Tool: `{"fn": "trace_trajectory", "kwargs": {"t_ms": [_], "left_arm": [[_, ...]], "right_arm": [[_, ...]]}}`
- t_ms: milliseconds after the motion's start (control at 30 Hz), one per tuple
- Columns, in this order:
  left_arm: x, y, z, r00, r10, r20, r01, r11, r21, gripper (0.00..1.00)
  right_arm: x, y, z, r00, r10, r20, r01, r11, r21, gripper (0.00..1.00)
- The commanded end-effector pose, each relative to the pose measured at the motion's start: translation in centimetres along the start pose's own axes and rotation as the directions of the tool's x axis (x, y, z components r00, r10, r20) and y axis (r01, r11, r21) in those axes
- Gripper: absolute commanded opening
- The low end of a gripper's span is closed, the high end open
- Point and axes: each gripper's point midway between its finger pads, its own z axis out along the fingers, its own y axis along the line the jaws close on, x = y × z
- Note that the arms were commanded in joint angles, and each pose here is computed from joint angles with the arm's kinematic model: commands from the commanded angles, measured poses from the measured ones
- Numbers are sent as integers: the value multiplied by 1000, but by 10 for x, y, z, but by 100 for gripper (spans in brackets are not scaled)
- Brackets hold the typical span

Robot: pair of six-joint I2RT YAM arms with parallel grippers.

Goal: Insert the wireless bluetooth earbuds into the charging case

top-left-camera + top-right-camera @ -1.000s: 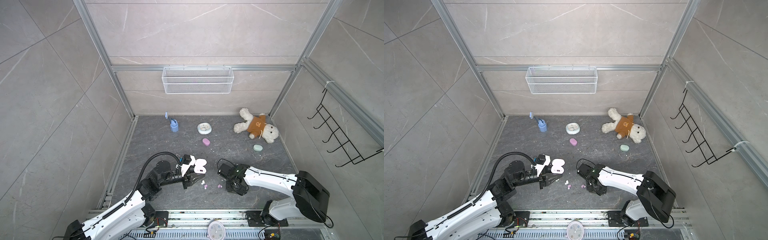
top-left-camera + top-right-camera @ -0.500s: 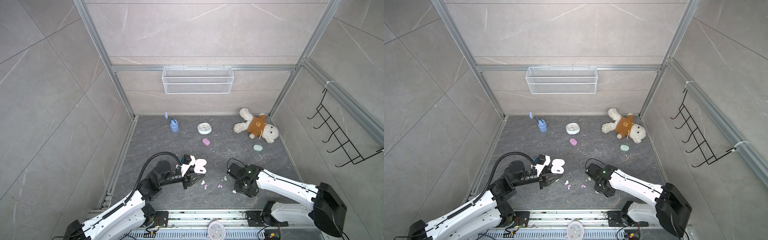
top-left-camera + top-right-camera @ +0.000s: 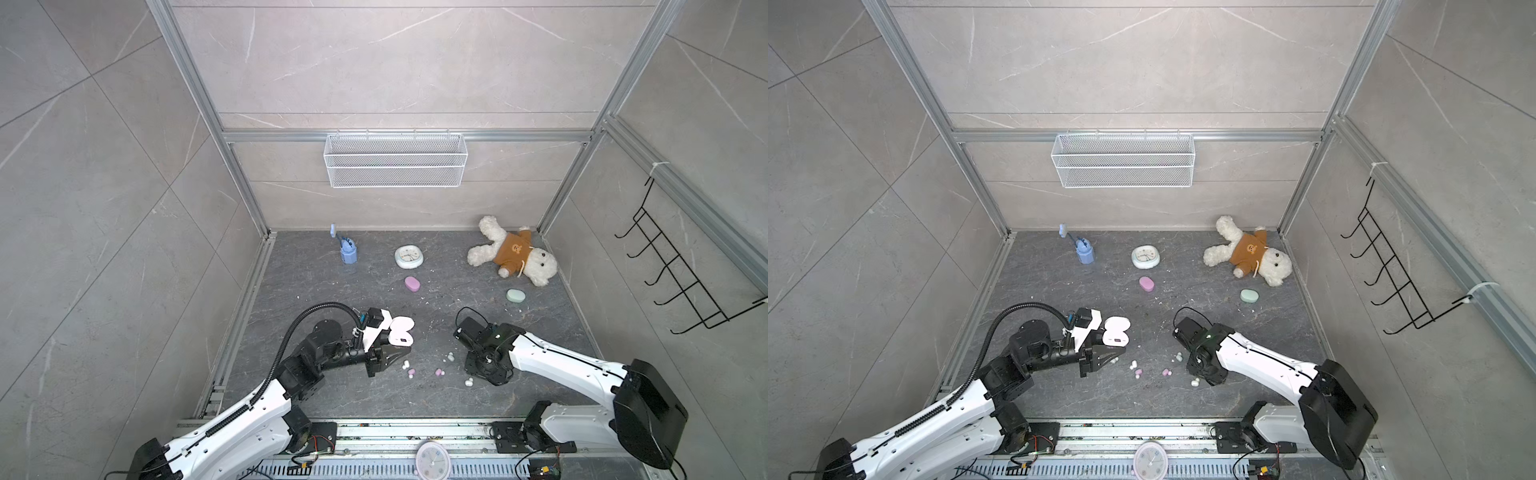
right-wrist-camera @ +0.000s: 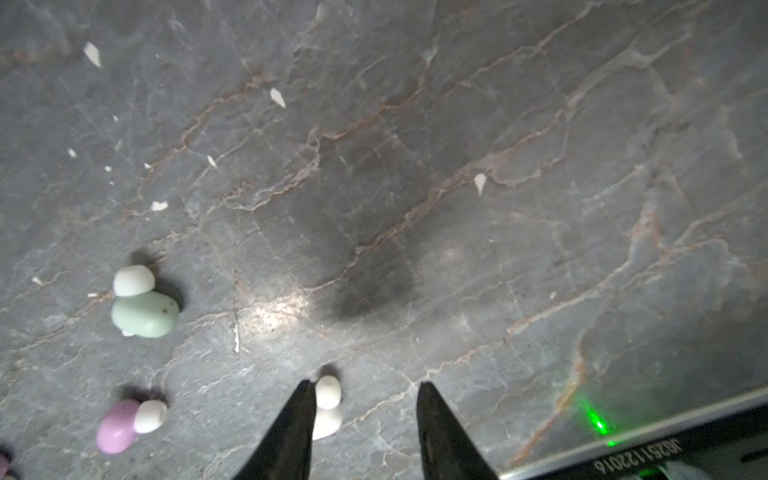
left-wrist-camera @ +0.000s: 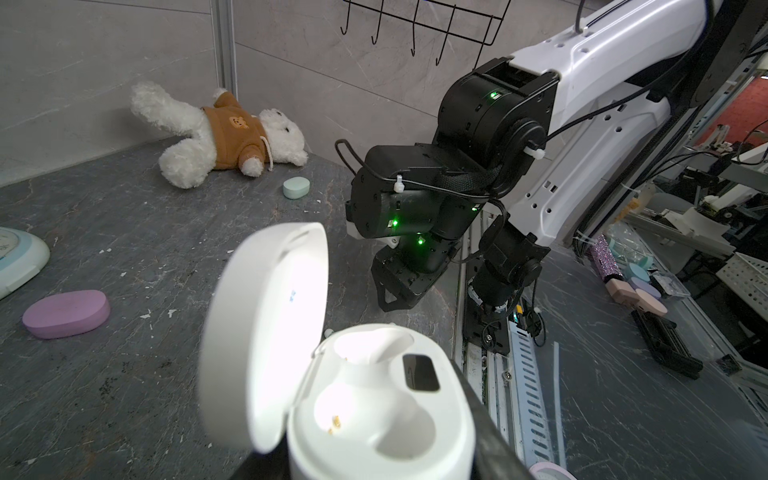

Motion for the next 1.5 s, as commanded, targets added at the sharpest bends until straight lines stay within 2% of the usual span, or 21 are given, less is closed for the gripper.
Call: {"fn": "trace_trajectory", "kwargs": {"t_ms": [0, 67, 367, 1133, 1367, 1467], "left_arm": [[-23, -7, -5, 998, 40, 50, -41, 999, 12, 29], [-23, -7, -5, 998, 41, 50, -41, 999, 11, 29], [-22, -7, -4, 998, 39, 47, -40, 999, 14, 29], [-23, -8, -6, 998, 43, 54, -44, 999, 15, 29], [-22, -9, -6, 998, 43, 54, -44, 999, 18, 29], [-24, -10, -7, 997, 48, 56, -49, 999, 19, 29]], "right_arm": [[2, 14, 6, 998, -57, -31, 55, 997, -46, 48], [6, 17, 11, 997, -60, -55, 57, 997, -56, 49], [25, -7, 29, 992, -19, -127, 23, 999, 35, 46], [44, -37, 25, 982, 99, -159, -85, 992, 95, 41], [26, -33, 16, 990, 115, -87, -107, 990, 89, 42], [14, -20, 6, 994, 99, -50, -98, 995, 35, 42]]}}
